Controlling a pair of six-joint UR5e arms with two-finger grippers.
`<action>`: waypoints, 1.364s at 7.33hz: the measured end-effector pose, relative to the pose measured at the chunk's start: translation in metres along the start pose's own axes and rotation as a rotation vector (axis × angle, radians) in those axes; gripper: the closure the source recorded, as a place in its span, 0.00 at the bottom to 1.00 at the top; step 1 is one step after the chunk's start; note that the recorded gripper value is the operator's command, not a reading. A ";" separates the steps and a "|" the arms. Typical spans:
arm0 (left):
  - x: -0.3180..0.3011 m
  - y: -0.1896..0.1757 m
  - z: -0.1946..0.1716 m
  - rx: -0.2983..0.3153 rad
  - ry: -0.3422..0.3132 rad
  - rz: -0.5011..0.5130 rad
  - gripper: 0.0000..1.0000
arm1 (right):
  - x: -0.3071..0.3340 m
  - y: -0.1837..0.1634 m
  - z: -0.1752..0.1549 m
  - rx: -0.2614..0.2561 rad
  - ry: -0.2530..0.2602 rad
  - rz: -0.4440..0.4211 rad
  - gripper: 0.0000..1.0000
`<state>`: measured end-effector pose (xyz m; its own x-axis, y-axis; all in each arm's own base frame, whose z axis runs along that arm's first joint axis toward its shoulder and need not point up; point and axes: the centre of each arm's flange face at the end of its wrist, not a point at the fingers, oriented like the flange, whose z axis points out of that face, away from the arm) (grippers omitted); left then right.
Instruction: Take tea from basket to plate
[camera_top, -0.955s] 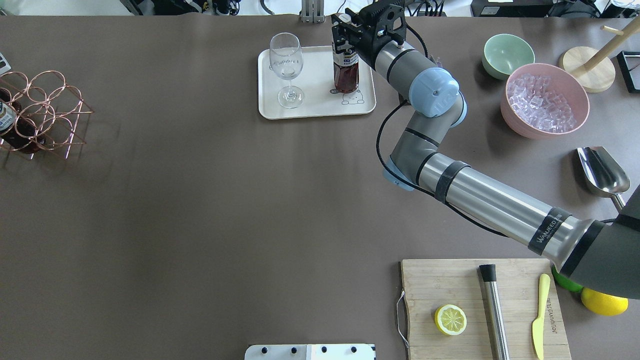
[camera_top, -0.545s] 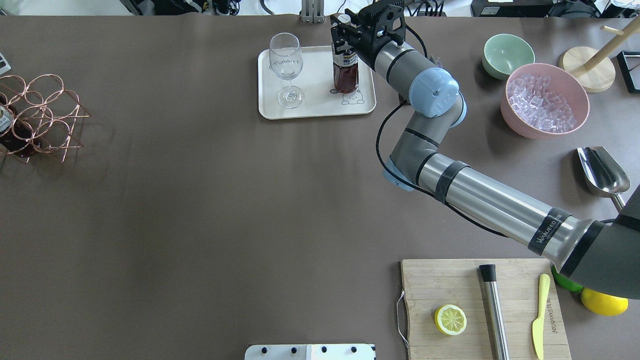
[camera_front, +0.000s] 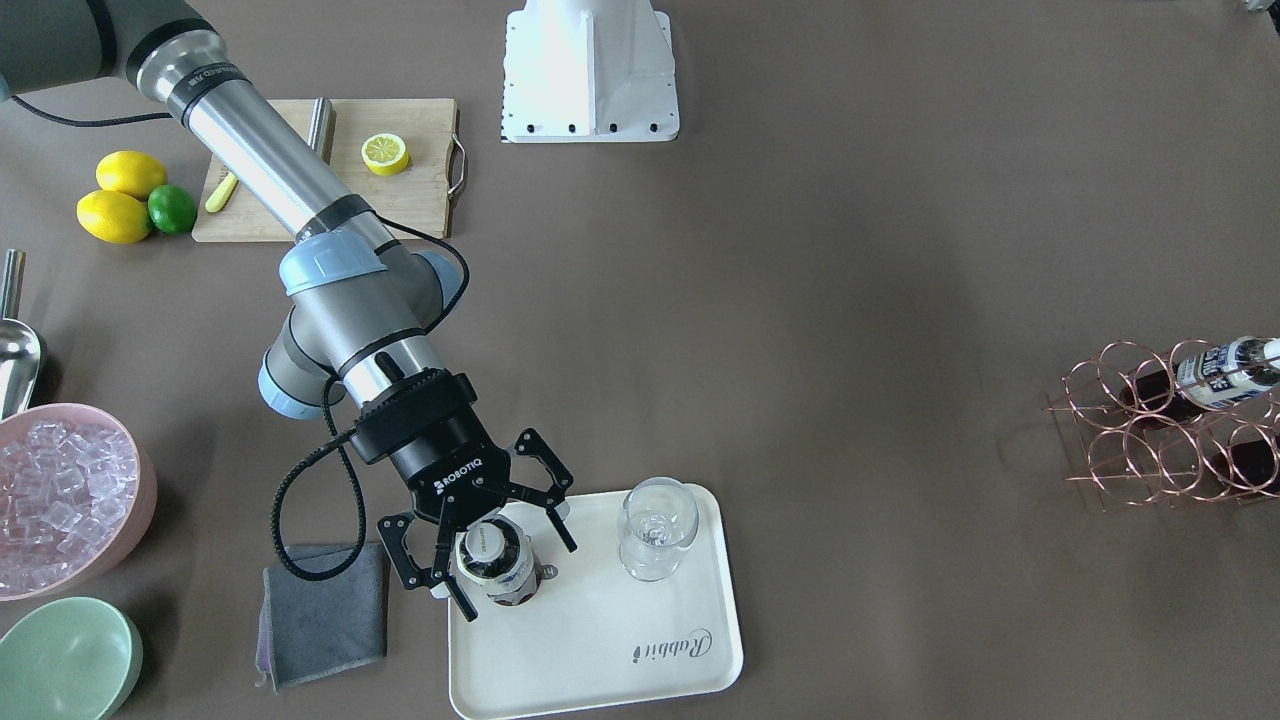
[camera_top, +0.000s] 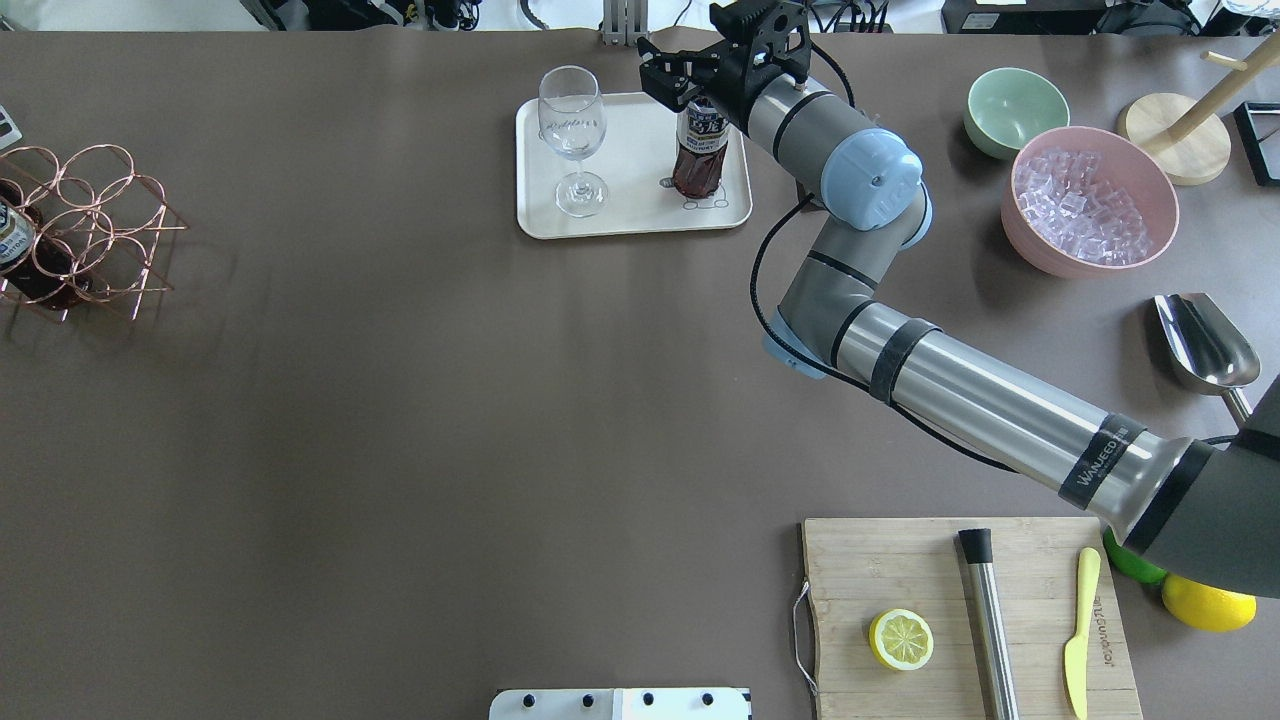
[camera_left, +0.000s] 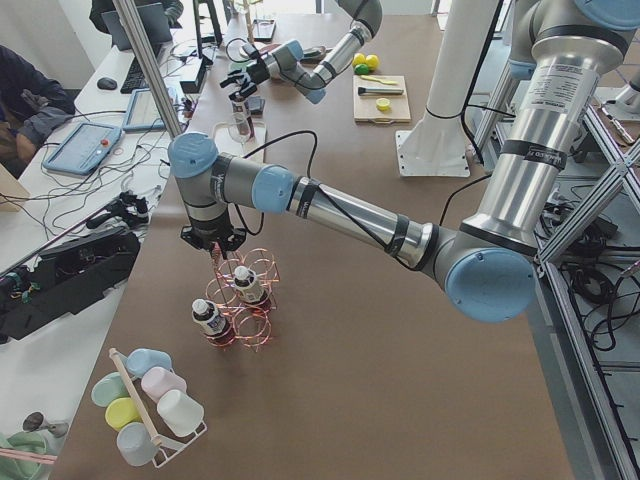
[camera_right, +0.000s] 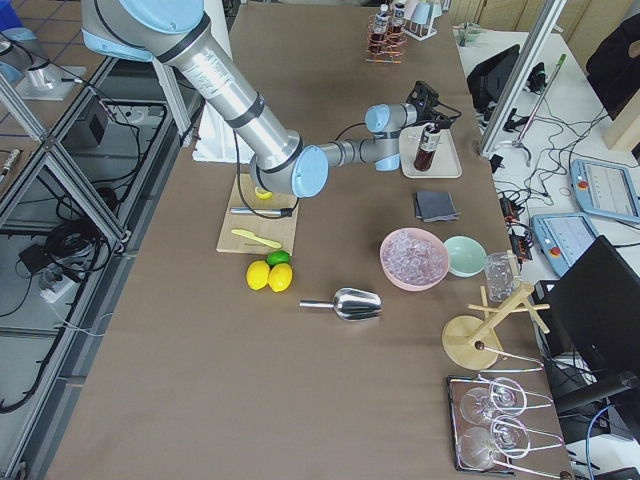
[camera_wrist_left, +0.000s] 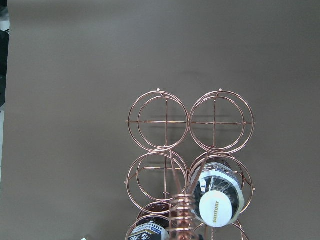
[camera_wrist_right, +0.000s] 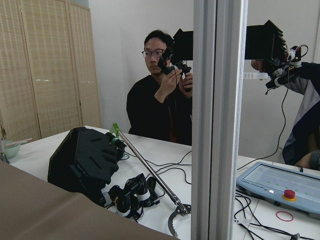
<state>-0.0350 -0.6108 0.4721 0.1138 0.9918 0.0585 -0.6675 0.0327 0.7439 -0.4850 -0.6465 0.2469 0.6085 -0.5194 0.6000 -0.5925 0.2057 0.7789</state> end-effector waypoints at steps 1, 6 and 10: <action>0.000 -0.001 0.001 0.000 0.000 0.002 1.00 | 0.000 -0.006 -0.005 0.006 -0.018 0.003 0.00; 0.003 -0.007 0.009 0.013 0.022 -0.004 0.02 | -0.008 -0.043 -0.057 0.027 -0.114 0.020 0.00; 0.006 0.015 0.000 0.010 0.015 -0.049 0.02 | 0.004 -0.058 -0.121 -0.066 -0.149 0.001 0.00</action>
<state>-0.0442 -0.6044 0.4833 0.1351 0.9907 0.0123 -0.6544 0.0799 0.7519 -0.3846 -0.5602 0.2261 0.5204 -0.6353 0.5706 -0.5535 0.2579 0.7919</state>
